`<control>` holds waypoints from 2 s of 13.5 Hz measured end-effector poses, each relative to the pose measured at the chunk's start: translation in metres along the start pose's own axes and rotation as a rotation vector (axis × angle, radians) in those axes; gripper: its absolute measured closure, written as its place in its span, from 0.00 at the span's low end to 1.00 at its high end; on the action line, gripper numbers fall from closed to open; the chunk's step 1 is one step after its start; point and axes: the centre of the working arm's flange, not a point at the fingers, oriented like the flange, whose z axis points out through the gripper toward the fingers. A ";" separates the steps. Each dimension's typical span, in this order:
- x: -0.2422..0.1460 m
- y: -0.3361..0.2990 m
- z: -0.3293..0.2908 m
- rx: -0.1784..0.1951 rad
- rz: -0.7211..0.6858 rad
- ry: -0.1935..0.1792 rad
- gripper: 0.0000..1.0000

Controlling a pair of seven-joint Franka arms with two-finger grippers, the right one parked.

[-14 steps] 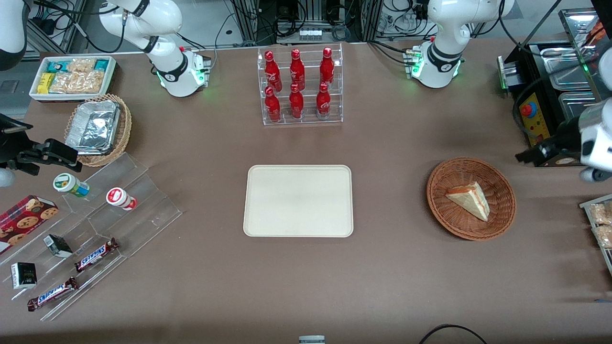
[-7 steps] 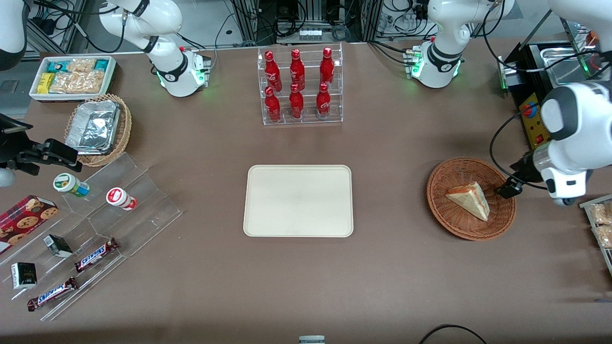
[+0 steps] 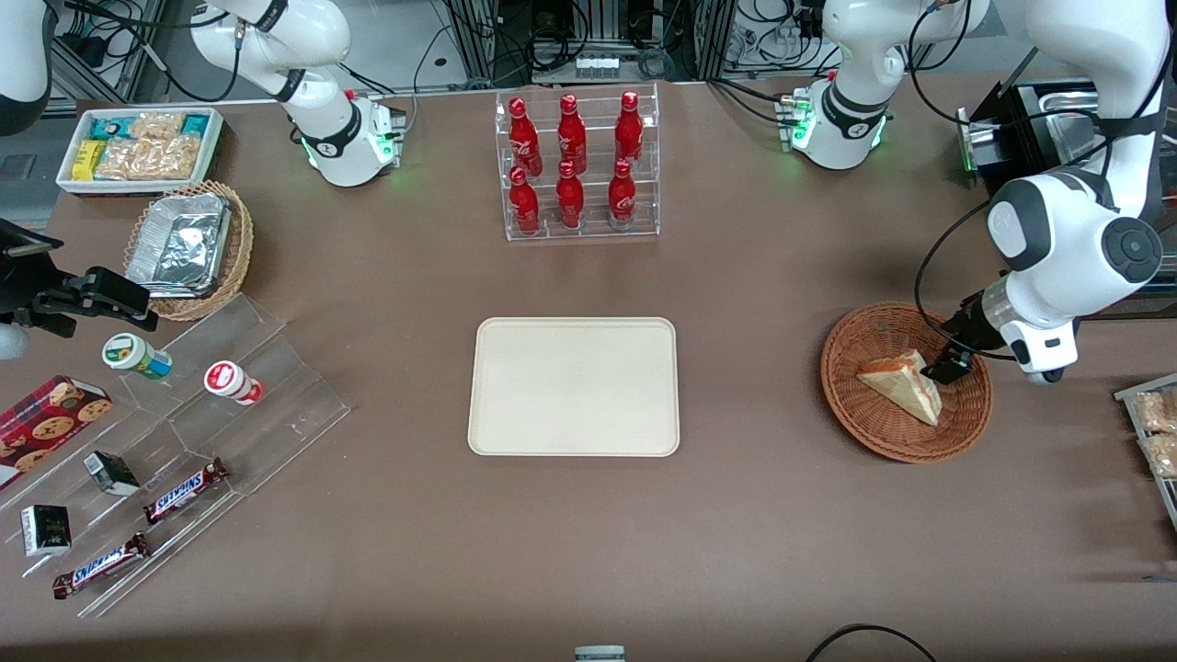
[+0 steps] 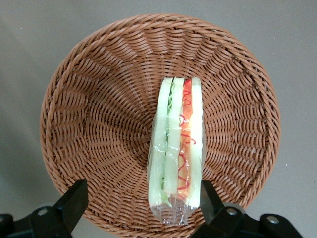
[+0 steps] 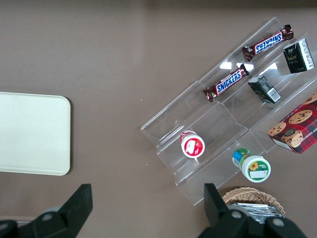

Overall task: Place sandwich from basket to tray
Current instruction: 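Lower the left gripper and close it on the sandwich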

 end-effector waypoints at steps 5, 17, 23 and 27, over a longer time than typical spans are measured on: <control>-0.008 0.005 0.012 -0.006 -0.001 0.005 0.00; -0.012 0.011 0.057 -0.001 -0.025 -0.018 0.03; -0.017 0.016 0.059 -0.010 -0.026 -0.020 0.52; -0.016 0.018 0.057 -0.015 -0.024 -0.016 0.72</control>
